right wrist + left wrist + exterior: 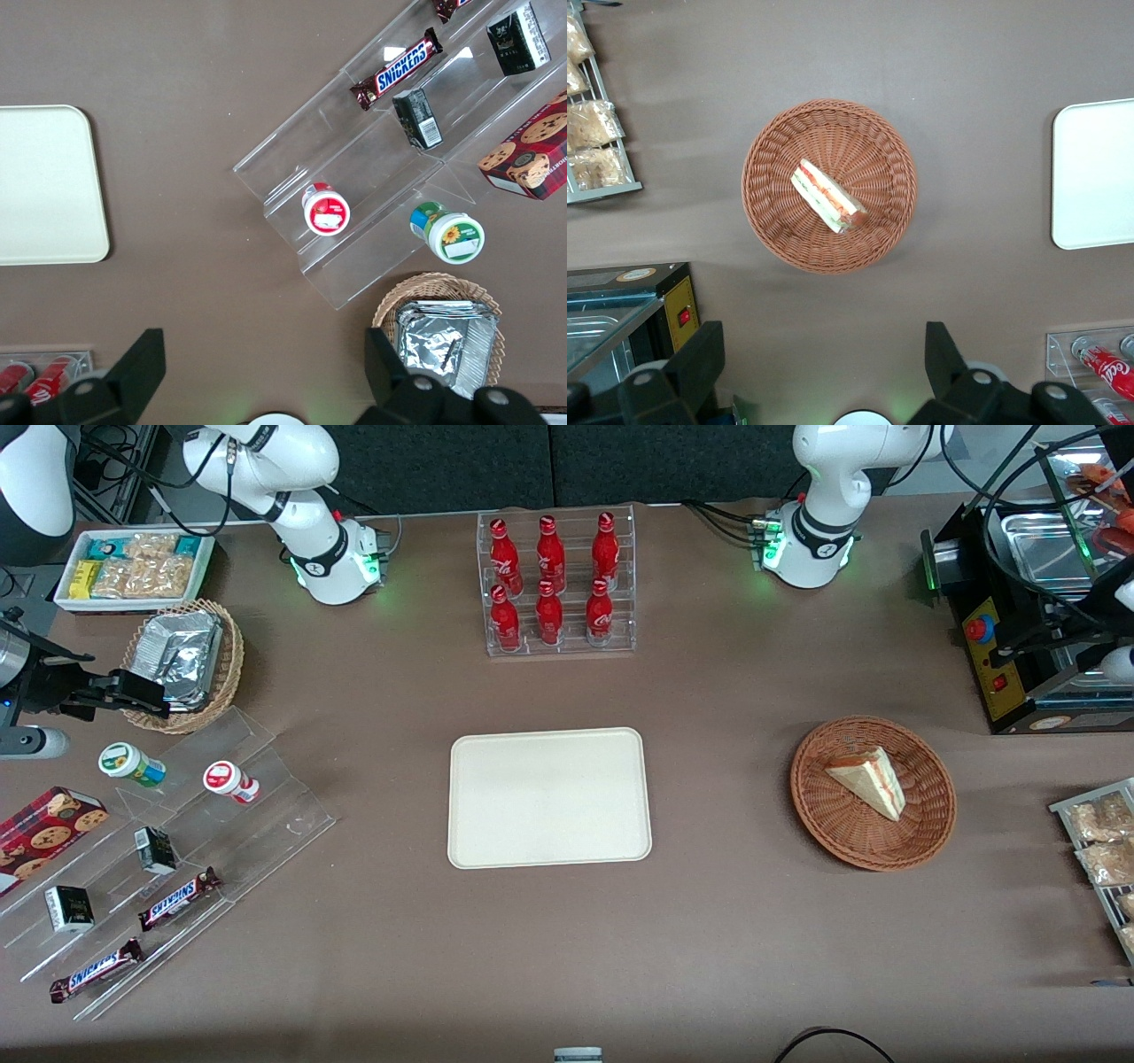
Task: Place sandwich from basket to tray
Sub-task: 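Move the left gripper from rest toward the wicker basket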
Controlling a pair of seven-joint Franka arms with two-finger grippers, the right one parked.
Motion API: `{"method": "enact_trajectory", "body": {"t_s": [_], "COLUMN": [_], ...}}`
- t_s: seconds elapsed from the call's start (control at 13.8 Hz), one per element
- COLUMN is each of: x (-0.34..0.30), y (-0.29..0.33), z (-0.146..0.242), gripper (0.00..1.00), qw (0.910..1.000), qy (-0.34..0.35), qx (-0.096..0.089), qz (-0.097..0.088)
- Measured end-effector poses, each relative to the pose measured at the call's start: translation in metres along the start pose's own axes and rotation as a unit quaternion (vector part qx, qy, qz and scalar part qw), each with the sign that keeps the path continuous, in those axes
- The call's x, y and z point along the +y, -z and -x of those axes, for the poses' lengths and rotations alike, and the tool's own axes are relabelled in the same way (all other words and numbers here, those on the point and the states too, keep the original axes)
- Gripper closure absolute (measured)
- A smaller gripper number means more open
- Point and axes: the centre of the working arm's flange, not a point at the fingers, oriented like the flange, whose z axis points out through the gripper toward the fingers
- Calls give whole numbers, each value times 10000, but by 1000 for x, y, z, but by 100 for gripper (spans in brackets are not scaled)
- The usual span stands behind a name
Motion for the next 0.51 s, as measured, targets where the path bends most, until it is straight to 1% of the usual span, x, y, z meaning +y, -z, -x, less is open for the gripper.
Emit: {"method": "enact_trajectory", "body": {"t_s": [0.29,0.44,0.51], "x": [1,1,1], "y": [-4,-17,-29], "z": [-3,-6,-8], "gripper": [0,0,0], "qw": [10000,9999,9998], "qy": [33,60,98], "qx": [-27,-99,-196], "qz": [2,7,13]}}
